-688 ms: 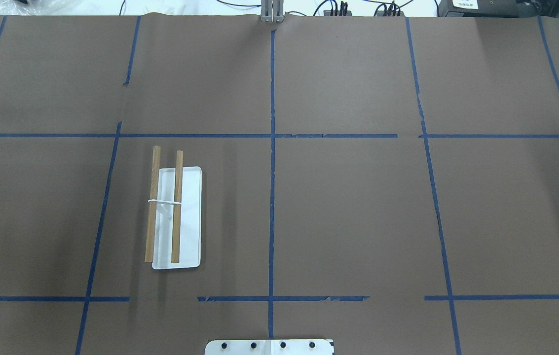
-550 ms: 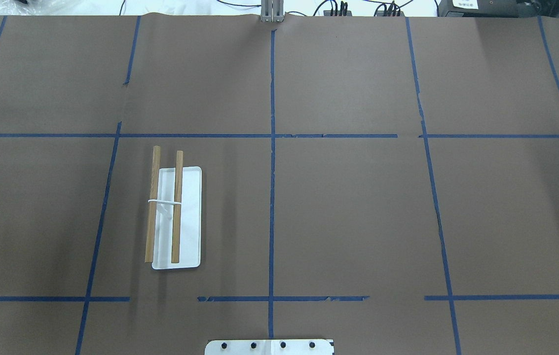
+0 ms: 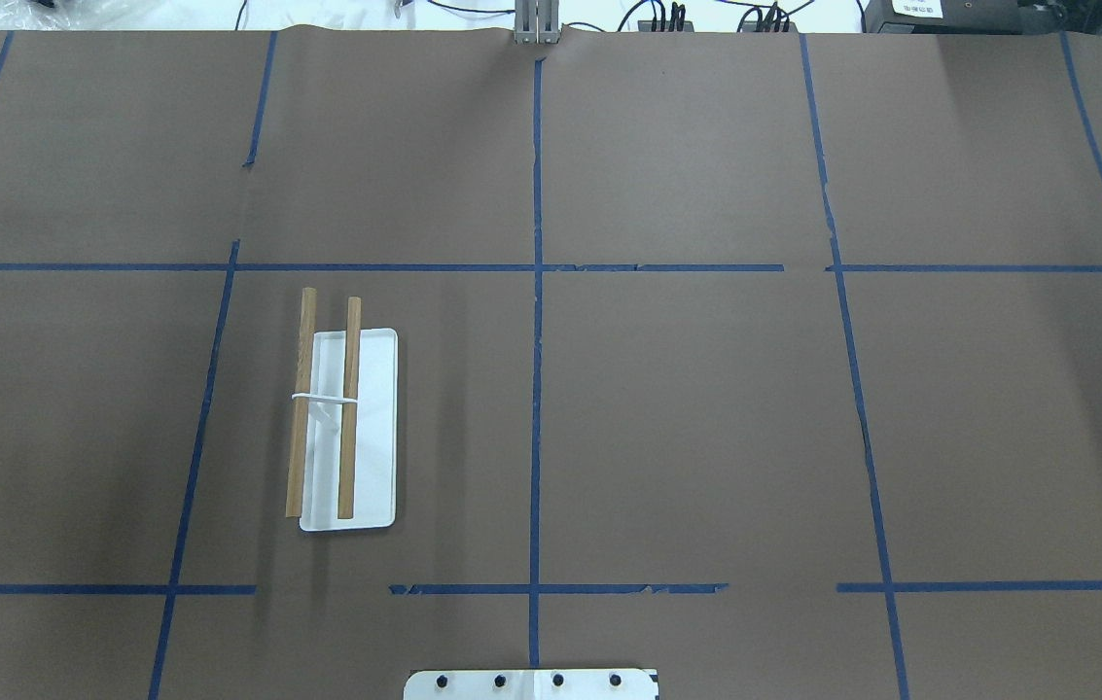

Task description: Hang towel on rack

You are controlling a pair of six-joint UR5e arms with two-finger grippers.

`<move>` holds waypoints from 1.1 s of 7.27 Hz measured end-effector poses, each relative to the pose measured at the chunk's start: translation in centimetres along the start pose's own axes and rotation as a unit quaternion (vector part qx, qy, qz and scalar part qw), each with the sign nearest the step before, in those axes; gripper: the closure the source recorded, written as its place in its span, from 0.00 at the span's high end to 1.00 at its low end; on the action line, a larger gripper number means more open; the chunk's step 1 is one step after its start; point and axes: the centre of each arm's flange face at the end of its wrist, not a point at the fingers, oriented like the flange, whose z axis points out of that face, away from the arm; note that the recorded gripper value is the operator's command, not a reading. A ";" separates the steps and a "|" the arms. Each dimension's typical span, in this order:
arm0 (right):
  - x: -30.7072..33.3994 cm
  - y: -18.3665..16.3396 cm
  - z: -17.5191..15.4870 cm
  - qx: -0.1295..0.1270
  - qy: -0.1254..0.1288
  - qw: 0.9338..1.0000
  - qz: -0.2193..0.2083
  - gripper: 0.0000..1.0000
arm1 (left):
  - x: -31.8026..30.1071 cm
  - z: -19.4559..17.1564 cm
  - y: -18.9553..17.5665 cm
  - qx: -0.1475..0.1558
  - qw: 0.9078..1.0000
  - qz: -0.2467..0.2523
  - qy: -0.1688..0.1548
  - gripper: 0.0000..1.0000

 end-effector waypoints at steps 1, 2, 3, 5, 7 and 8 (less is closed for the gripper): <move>0.4 0.3 0.5 -0.001 -0.001 1.000 0.006 1.00 | 0.2 -0.2 -0.1 0.002 1.000 0.002 0.000 1.00; 2.1 1.0 1.9 -0.014 0.000 1.000 0.022 1.00 | 0.5 -0.5 -0.1 0.005 1.000 0.005 0.000 1.00; 5.1 2.2 4.6 -0.033 0.001 0.999 0.041 1.00 | 0.9 -1.0 -0.2 0.010 1.000 0.009 -0.001 1.00; 11.6 4.9 10.2 -0.042 0.007 0.998 0.051 1.00 | 1.8 -2.0 -0.4 0.020 1.000 0.018 -0.004 1.00; 15.4 6.9 12.9 -0.040 0.042 0.997 0.053 1.00 | 2.6 -2.8 -0.5 0.028 0.999 0.026 -0.004 1.00; 16.5 7.6 13.6 -0.045 0.054 0.996 0.058 1.00 | 2.8 -3.0 -0.6 0.030 0.999 0.028 -0.005 1.00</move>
